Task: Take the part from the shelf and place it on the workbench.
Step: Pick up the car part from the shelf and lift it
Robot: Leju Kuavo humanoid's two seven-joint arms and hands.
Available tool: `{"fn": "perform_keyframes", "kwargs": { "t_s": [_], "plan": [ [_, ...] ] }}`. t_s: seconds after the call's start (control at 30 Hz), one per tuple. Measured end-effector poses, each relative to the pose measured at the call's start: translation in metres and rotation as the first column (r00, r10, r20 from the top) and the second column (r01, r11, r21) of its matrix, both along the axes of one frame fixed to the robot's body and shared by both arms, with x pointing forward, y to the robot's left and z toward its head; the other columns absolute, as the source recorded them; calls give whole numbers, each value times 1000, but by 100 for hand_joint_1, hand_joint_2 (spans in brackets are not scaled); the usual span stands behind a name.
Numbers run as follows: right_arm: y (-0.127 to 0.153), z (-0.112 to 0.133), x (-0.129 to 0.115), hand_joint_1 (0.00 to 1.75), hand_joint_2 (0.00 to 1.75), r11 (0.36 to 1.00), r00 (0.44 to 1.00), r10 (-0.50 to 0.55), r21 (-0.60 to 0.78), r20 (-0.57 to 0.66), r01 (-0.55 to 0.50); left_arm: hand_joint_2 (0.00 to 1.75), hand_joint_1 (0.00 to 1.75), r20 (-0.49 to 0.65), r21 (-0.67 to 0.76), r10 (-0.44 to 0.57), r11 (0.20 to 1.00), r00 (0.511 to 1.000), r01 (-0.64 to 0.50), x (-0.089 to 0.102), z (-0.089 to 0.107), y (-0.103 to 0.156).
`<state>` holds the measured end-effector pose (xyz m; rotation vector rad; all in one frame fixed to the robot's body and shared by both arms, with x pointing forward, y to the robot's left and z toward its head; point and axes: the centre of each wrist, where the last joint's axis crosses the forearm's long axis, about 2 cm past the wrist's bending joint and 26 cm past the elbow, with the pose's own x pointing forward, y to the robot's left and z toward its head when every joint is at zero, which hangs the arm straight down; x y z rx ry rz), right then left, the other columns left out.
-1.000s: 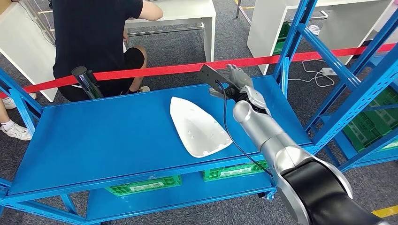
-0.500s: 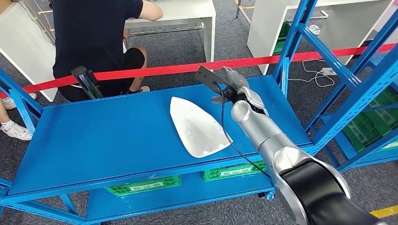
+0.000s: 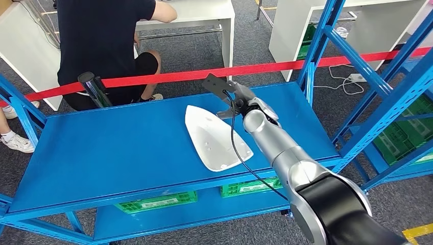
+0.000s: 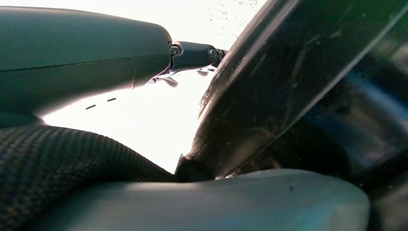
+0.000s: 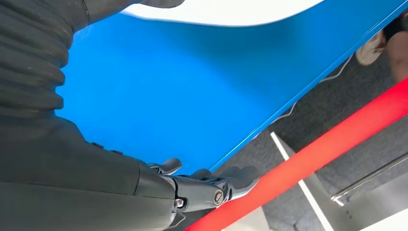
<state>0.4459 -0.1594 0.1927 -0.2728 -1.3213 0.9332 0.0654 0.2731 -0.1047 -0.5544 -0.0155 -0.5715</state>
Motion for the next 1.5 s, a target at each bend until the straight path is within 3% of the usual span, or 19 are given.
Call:
{"fn": "perform_keyframes", "kwargs": {
  "t_s": [0.6, 1.03, 1.5],
  "plan": [
    [19, -5, -7, 0, 175, 1000, 998, 20, 11, -53, -19, 0, 0, -1, 0, 1, 1000, 1000, -1, 0, 0, 0],
    [15, -16, -11, 0, 175, 963, 991, -122, -247, -45, 107, 0, 0, 0, 1, -2, 1000, 1000, 2, 0, 0, 0],
    [8, -28, -15, 0, 175, 957, 989, -116, -279, -93, 86, 0, 0, -2, 2, 6, 1000, 1000, -6, -1, 0, 1]
  ]
}}
